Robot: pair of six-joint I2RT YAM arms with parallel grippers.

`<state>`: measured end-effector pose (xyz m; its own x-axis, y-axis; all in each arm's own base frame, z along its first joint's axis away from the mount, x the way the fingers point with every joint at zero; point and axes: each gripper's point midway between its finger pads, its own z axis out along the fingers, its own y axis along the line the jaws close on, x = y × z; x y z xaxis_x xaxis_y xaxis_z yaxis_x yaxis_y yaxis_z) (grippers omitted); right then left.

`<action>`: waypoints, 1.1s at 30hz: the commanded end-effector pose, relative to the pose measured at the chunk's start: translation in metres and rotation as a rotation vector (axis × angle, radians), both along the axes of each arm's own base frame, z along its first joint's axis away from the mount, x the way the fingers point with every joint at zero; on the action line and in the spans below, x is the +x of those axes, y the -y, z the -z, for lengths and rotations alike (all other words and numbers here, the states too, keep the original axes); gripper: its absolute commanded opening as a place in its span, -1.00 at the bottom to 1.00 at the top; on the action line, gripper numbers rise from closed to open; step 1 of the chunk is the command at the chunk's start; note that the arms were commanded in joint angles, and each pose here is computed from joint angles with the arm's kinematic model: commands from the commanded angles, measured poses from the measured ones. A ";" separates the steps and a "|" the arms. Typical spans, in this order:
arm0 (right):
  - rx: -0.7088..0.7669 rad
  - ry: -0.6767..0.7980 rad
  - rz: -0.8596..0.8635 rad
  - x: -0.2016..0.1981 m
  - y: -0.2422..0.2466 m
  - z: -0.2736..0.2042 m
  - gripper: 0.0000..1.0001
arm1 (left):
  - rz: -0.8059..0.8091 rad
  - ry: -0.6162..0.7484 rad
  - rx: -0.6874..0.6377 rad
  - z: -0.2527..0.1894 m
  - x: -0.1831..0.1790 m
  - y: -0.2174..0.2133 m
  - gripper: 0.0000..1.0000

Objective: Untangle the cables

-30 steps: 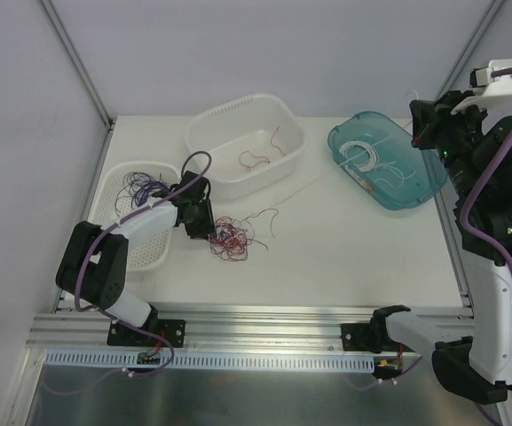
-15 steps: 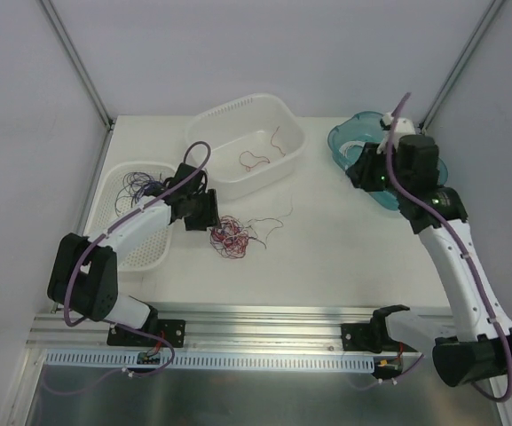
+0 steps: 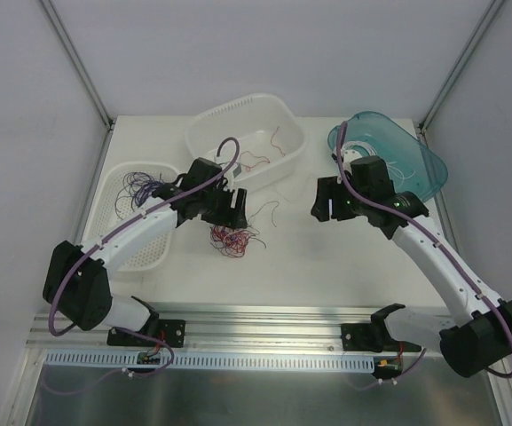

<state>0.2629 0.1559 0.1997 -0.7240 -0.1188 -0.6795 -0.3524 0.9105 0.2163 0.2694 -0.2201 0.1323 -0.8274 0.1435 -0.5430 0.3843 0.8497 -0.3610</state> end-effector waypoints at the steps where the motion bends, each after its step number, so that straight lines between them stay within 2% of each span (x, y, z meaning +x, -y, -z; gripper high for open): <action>1: 0.123 0.052 -0.018 0.020 -0.030 -0.013 0.38 | 0.065 0.101 0.011 -0.018 0.020 0.014 0.36; 5: 0.249 0.011 0.075 0.030 -0.050 0.000 0.38 | 0.095 0.119 0.057 -0.012 0.033 0.027 0.24; 10: 0.320 -0.054 0.107 0.026 -0.064 0.028 0.38 | 0.114 0.082 0.095 0.008 0.045 0.039 0.07; 18: 0.431 -0.090 0.168 0.030 -0.080 0.050 0.37 | 0.153 0.013 0.155 0.046 0.043 0.048 -0.13; 21: 0.474 -0.114 0.176 0.031 -0.089 0.060 0.38 | 0.156 -0.002 0.170 0.055 0.044 0.049 -0.30; 22: 0.499 -0.112 0.166 0.032 -0.095 0.058 0.38 | 0.154 -0.008 0.174 0.057 0.044 0.049 -0.45; 25: 0.513 -0.137 0.157 0.031 -0.105 0.069 0.38 | 0.156 -0.002 0.172 0.055 0.043 0.051 -0.77; 26: 0.537 -0.131 0.154 0.034 -0.110 0.067 0.38 | 0.155 0.006 0.167 0.051 0.043 0.050 -0.96; 29: 0.565 -0.150 0.144 0.037 -0.123 0.072 0.37 | 0.150 0.025 0.152 0.040 0.040 0.051 -1.00; 33: 0.607 -0.179 0.113 0.038 -0.142 0.078 0.38 | 0.140 0.082 0.082 0.004 0.033 0.053 -1.00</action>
<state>0.2913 0.2738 0.0991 -0.8350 0.2949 -0.4644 -0.1214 0.7246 0.6784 0.3021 -0.2647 0.0741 -0.8075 0.3494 -0.4753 0.4966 0.8374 -0.2281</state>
